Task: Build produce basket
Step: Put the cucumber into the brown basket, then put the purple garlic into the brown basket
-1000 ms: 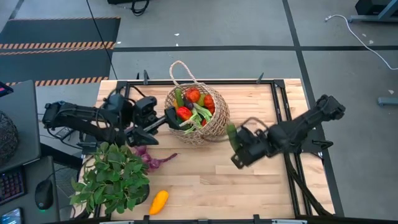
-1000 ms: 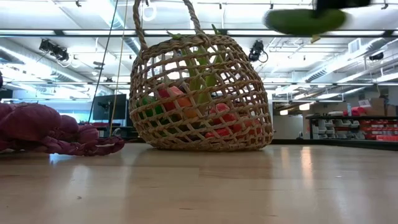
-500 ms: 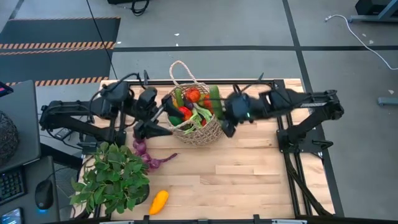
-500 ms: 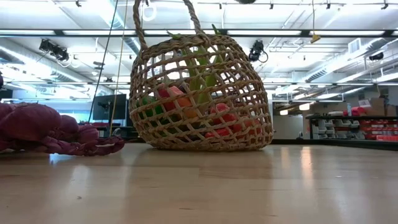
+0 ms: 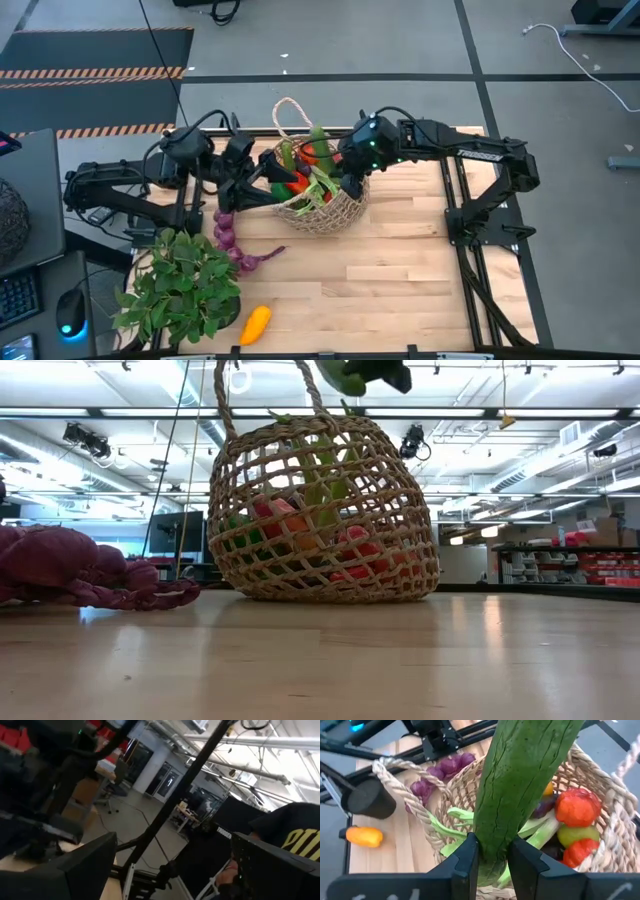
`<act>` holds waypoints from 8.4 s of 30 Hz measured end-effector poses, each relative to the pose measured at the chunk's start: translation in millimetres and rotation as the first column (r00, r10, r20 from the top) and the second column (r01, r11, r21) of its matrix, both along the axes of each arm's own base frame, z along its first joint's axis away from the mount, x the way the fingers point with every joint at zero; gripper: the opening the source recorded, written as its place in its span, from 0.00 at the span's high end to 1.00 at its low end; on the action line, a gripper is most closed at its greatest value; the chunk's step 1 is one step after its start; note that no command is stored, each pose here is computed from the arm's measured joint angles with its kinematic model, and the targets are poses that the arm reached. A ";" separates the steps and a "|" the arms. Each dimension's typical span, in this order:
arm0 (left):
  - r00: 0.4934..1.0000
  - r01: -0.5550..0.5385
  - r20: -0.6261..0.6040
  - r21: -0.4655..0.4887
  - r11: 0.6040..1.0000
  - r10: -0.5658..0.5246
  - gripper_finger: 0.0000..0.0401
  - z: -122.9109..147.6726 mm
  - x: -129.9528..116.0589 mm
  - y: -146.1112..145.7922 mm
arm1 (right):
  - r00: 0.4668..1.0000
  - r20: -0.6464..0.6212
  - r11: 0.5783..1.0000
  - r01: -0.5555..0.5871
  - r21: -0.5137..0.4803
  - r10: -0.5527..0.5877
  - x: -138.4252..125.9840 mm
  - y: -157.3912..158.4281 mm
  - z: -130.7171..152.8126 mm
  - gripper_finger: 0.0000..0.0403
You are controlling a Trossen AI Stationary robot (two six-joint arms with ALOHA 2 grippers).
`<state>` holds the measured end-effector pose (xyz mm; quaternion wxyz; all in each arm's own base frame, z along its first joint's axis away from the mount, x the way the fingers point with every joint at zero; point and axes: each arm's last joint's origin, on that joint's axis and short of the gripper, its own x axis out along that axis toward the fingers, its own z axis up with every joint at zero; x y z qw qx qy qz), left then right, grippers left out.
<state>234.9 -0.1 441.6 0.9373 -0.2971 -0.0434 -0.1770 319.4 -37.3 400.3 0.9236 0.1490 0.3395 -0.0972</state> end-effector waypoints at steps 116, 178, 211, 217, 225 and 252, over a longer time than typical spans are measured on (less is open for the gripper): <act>-0.157 -0.593 -0.959 0.284 0.754 0.238 0.01 -113.4 -77.1 13.6 | 0.990 0.085 0.990 0.122 -0.069 -0.116 -110.4 -0.6 57.7 0.46; -0.281 -0.668 -0.960 0.196 0.718 0.000 0.06 -270.4 -86.0 36.1 | 0.955 0.131 0.962 0.272 -0.013 -0.268 -108.9 -11.4 58.6 0.46; -0.250 -0.721 -0.967 0.160 0.674 -0.038 0.06 -270.7 -82.0 36.4 | 0.948 0.131 0.956 0.294 0.006 -0.292 -112.7 -26.2 58.7 0.46; -0.303 -0.719 -0.951 0.190 0.669 -0.055 0.06 -275.4 -82.0 36.1 | 0.948 0.130 0.956 0.292 -0.004 -0.289 -113.1 -27.2 58.7 0.46; -0.377 -0.702 -0.925 0.246 0.669 -0.055 0.06 -285.9 -78.0 37.6 | 0.961 0.125 0.968 0.252 -0.017 -0.248 -112.9 -26.4 58.4 0.46; -0.322 -0.723 -0.933 0.132 0.678 -0.162 0.50 -286.8 -54.9 40.1 | 0.973 0.117 0.973 0.210 -0.097 -0.199 -115.5 -34.9 58.7 0.46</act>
